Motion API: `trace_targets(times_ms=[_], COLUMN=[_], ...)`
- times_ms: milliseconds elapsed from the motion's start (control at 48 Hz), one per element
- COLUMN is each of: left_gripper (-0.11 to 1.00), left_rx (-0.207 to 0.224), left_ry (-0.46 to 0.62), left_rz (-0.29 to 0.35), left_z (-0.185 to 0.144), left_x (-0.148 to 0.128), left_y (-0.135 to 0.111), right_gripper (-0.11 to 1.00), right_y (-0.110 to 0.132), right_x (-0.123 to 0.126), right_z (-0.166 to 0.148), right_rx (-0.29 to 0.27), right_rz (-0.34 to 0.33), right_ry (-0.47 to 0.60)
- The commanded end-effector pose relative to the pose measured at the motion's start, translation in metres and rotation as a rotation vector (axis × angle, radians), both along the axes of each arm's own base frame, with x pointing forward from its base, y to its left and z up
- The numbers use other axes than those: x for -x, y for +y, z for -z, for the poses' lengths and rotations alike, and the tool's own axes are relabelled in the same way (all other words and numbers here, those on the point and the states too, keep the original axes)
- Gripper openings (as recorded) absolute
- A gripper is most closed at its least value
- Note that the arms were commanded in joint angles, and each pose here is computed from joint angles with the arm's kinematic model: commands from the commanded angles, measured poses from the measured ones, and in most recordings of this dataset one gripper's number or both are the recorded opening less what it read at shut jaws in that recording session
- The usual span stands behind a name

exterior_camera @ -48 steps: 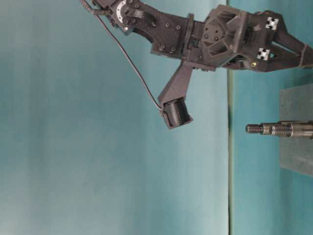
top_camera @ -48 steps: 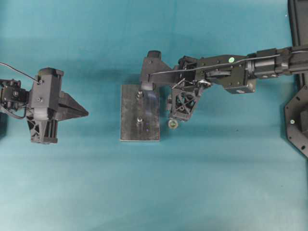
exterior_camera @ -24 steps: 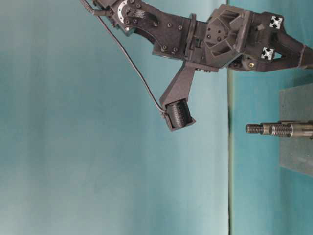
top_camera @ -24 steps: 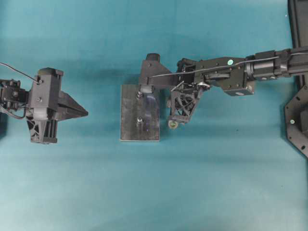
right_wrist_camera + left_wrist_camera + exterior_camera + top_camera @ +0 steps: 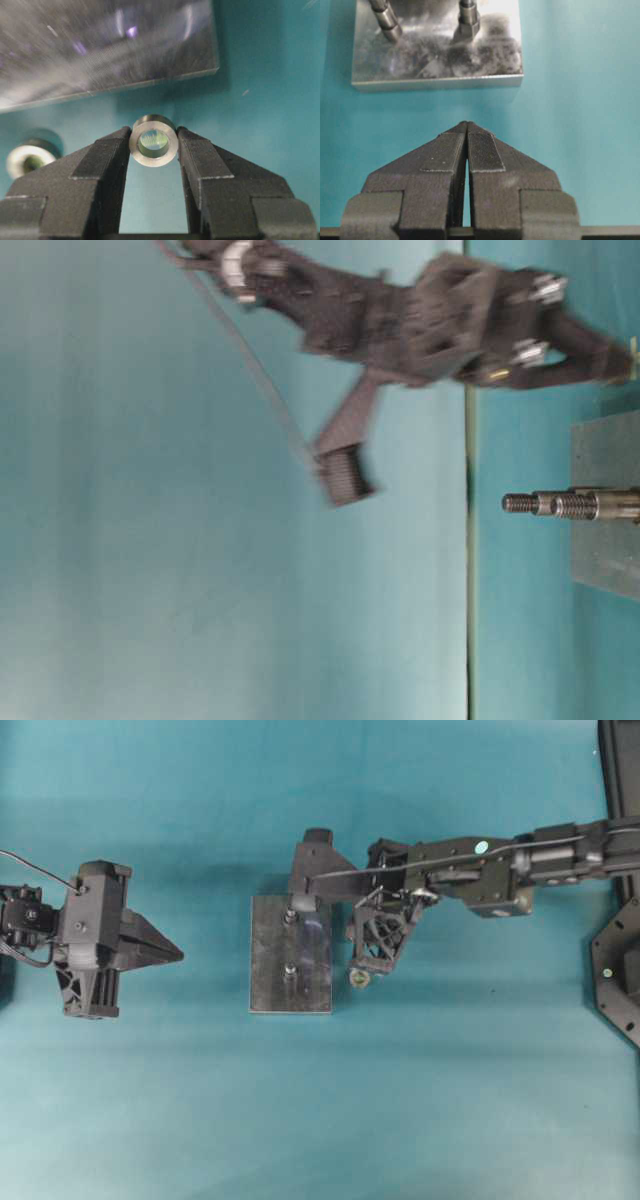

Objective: Insert the washer onto the shaft.

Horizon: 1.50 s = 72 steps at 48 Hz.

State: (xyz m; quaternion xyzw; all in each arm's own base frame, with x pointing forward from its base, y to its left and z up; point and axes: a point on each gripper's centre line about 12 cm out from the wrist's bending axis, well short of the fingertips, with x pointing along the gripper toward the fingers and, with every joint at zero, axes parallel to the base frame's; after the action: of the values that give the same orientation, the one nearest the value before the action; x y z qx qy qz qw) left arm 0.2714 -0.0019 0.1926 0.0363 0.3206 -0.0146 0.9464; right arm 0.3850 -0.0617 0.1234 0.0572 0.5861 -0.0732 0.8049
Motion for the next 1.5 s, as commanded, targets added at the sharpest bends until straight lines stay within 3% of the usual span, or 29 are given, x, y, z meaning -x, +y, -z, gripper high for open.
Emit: trace_targets(times_ms=[0, 521, 896, 1479], left_gripper=[0.0, 0.0, 0.0, 0.0], left_rx=[-0.002, -0.002, -0.002, -0.002], left_ry=[-0.031, -0.034, -0.041, -0.049], left_rz=[0.002, 0.002, 0.004, 0.004], left_z=[-0.007, -0.006, -0.007, -0.007], left_x=[-0.003, -0.003, -0.003, -0.003], left_y=[0.0, 0.0, 0.0, 0.0], right_gripper=[0.34, 0.34, 0.34, 0.34], right_y=[-0.001, 0.005, 0.009, 0.002], right_x=[-0.009, -0.042, -0.057, -0.069], right_z=[-0.04, -0.099, -0.088, -0.068], right_rx=[0.014, 0.041, 0.052, 0.051], right_rz=[-0.001, -0.064, -0.117, -0.118], right_ry=[-0.083, -0.164, -0.138, -0.101])
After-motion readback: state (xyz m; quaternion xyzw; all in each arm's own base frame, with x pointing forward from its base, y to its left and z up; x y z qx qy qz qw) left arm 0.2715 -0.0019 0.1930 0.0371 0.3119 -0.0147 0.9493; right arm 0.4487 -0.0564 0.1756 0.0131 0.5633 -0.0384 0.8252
